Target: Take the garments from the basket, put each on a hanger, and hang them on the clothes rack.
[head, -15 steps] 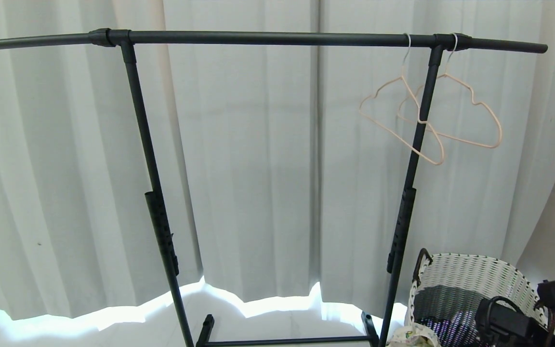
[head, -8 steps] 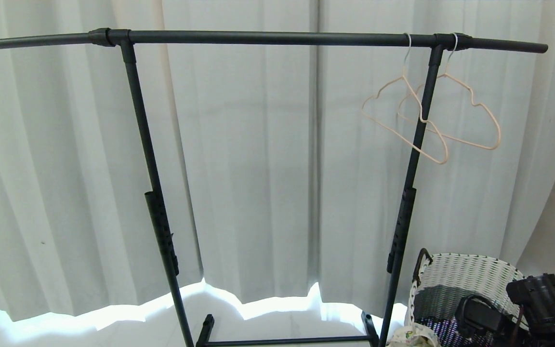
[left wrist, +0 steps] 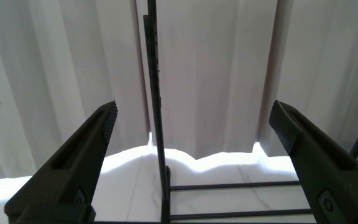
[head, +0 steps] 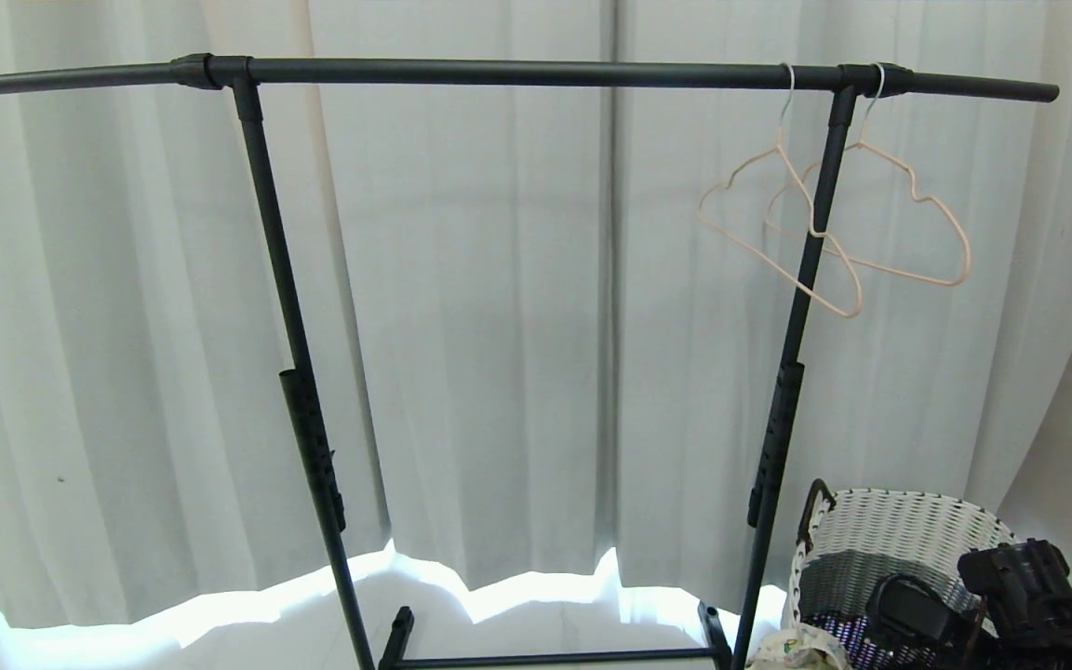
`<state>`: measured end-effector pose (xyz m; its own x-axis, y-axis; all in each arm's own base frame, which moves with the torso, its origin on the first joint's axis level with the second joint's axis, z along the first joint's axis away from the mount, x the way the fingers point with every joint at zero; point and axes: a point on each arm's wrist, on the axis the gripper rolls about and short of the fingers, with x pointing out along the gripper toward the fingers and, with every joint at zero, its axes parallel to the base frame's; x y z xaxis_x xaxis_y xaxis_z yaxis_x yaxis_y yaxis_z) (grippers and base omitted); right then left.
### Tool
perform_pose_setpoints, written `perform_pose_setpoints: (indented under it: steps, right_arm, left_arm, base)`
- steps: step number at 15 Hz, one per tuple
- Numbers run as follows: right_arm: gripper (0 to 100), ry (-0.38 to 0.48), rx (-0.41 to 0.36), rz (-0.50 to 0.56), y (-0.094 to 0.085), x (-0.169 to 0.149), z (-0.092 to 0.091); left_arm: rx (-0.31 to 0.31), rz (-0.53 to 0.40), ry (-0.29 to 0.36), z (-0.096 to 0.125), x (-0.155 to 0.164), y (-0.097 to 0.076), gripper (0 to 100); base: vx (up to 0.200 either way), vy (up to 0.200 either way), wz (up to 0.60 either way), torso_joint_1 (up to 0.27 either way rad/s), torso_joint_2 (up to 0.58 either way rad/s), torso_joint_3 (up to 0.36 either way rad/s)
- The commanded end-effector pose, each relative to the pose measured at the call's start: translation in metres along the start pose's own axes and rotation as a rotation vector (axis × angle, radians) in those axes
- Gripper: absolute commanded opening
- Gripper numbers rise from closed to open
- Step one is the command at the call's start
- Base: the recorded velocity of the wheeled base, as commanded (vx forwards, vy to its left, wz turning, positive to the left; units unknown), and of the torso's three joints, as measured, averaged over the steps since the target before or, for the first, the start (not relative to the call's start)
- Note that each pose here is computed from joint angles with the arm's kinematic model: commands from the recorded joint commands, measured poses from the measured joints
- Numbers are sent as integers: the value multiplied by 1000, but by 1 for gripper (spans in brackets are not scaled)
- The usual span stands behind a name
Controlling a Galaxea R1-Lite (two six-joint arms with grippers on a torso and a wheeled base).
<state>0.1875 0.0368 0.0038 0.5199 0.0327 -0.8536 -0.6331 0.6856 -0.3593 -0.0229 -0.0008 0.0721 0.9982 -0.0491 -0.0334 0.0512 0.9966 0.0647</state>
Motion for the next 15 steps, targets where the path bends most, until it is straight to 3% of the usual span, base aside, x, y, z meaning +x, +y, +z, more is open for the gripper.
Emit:
perform_pose_setpoints:
  steps: [1,4,8,10,11,15]
  right_arm:
    - [0,18,0,-13,3,-6,-6]
    - [0,-26,19,-54,7,-30,-14]
    - [0,-145,69,-188,1,-67,-18]
    - [0,-195,94,-246,-11,-82,-10]
    - [0,-218,106,-273,-25,-109,2]
    - [0,-183,96,-233,-44,-193,22]
  left_arm:
    - [0,0,0,0,0,0,100]
    - [0,0,0,0,0,0,100]
    - [0,0,0,0,0,0,100]
    - [0,0,0,0,0,0,100]
    - [0,0,0,0,0,0,100]
    - [1,0,0,0,0,0,100]
  base:
    - [0,0,0,0,0,0]
    - [0,0,0,0,0,0]
    - [0,0,0,0,0,0]
    - [0,0,0,0,0,0]
    - [0,0,0,0,0,0]
    - [0,0,0,0,0,0]
